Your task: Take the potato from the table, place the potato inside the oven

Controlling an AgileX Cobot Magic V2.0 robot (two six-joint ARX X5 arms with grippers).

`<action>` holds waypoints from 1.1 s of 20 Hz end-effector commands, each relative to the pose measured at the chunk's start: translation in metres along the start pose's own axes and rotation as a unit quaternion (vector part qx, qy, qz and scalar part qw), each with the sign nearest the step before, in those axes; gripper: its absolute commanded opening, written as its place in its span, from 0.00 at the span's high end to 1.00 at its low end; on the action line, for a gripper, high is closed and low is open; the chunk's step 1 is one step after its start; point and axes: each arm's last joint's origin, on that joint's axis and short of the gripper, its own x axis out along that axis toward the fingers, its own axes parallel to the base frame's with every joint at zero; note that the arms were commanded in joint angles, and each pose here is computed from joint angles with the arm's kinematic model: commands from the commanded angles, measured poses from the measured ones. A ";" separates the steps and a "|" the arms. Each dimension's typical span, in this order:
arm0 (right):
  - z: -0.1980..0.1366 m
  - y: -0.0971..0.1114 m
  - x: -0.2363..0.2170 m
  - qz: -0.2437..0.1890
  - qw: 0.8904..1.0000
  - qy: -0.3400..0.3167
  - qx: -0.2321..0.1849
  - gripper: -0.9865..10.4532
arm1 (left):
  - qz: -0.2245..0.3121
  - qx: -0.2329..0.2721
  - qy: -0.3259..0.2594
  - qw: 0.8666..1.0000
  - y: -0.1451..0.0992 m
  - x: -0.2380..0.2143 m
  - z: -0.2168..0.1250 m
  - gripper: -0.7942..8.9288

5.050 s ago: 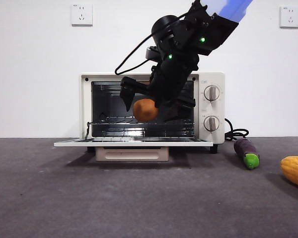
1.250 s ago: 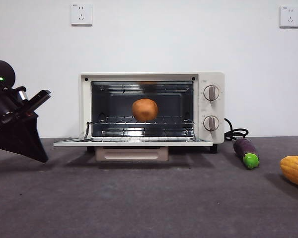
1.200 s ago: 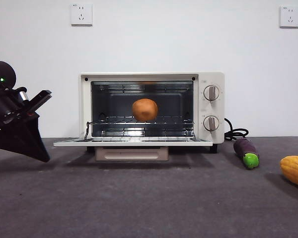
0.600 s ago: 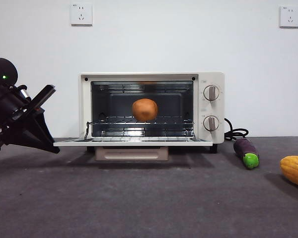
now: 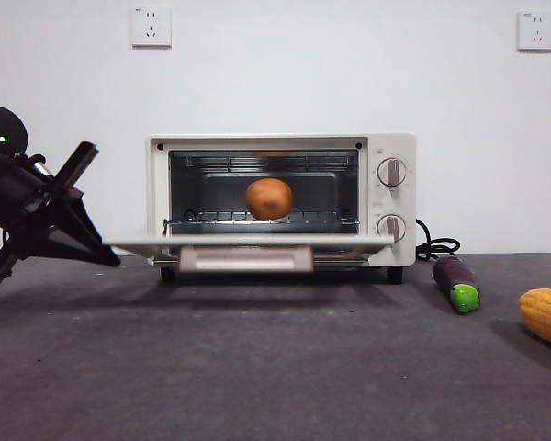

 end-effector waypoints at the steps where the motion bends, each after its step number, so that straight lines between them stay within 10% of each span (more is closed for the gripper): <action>1: 0.000 0.000 0.000 0.000 1.000 -0.002 0.014 0.92 | -0.037 -0.003 0.019 0.999 0.000 0.005 -0.002 0.93; 22: 0.000 0.000 0.000 0.005 1.000 0.001 0.015 0.92 | -0.101 -0.027 -0.011 0.994 -0.010 0.003 0.013 0.93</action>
